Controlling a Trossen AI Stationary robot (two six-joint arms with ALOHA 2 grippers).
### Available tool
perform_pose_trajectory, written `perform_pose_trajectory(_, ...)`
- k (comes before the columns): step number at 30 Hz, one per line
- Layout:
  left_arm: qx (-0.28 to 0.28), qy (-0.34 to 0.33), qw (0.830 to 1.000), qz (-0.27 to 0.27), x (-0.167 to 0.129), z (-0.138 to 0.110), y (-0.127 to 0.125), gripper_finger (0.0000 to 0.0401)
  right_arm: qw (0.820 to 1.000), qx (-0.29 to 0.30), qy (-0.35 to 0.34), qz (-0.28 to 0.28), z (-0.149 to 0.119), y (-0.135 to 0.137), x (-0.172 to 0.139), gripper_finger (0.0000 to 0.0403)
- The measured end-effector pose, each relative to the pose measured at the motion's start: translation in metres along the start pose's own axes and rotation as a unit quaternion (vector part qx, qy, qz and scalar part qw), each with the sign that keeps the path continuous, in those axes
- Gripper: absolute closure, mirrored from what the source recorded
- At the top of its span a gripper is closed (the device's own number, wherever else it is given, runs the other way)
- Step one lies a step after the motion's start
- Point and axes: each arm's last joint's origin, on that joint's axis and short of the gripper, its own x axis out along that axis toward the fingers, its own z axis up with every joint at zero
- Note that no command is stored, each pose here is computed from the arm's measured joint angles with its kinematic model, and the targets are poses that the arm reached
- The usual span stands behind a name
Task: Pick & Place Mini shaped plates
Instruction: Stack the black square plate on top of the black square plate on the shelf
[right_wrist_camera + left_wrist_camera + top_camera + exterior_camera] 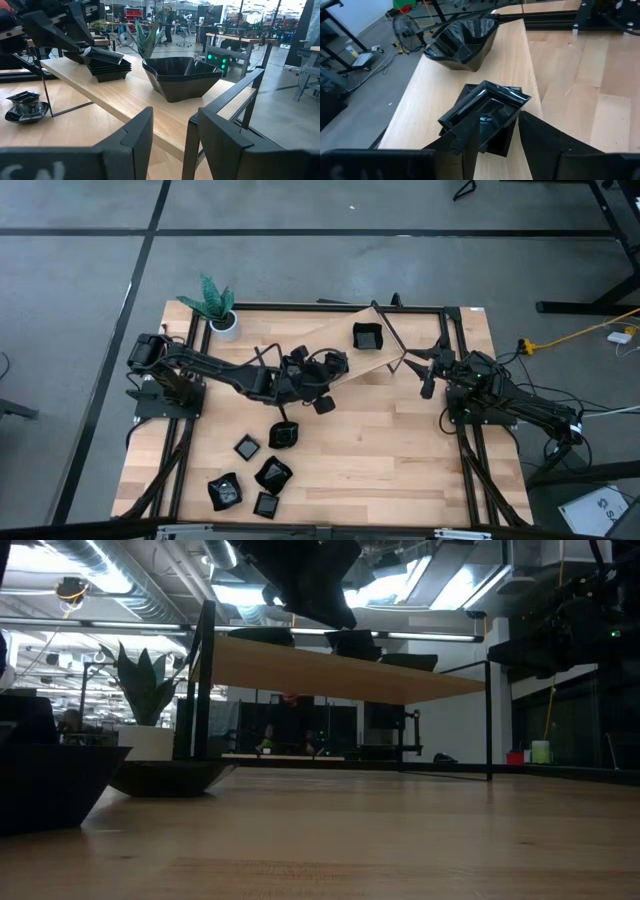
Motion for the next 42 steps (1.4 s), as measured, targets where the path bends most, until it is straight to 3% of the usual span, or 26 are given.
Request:
perform_pose_trajectory(9,0.072,-0.004,0.997,-0.029,0.000,0.001,-0.002,0.0270,1.000,0.000,0.000,0.000,0.000,0.000,0.000,0.0249)
perform_pose_trajectory(32,0.092,0.025,0.995,-0.025,0.012,-0.003,0.013,0.0276,1.000,0.000,0.000,0.000,0.000,0.000,0.000,0.0249)
perform_pose_trajectory(42,0.116,0.025,0.991,-0.067,0.012,-0.003,0.011,0.0355,1.000,0.000,0.000,0.000,0.000,0.000,0.000,0.0249)
